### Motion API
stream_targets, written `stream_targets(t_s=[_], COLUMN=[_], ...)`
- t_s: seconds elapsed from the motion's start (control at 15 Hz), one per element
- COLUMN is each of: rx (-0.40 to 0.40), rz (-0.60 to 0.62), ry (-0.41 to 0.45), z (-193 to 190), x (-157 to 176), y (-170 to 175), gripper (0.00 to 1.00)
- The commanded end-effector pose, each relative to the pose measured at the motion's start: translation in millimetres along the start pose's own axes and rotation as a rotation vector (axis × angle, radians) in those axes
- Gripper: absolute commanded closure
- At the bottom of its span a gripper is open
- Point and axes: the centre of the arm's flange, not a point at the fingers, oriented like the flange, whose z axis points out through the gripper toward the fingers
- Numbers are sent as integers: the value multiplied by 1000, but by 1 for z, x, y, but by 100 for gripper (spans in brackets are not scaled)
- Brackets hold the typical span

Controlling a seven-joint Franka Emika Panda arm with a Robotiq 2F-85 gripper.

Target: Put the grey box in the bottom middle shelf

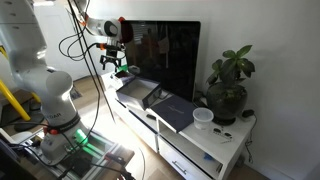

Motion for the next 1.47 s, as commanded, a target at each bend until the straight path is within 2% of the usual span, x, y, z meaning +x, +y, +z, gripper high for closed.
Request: stream_targets(t_s=[0.0, 0.47, 0.53, 0.67, 0.87, 1.0, 1.4], rx=[0, 0, -33, -34, -91, -122, -143], rz=[0, -1, 27, 87, 156, 164, 90], ry=[0, 0, 32, 41, 82, 74, 110], z=[0, 0, 7, 20, 49, 75, 146], x=[0, 0, 5, 18, 42, 58, 108], y=[0, 0, 1, 2, 5, 3, -13], gripper=[0, 0, 0, 0, 0, 0, 0])
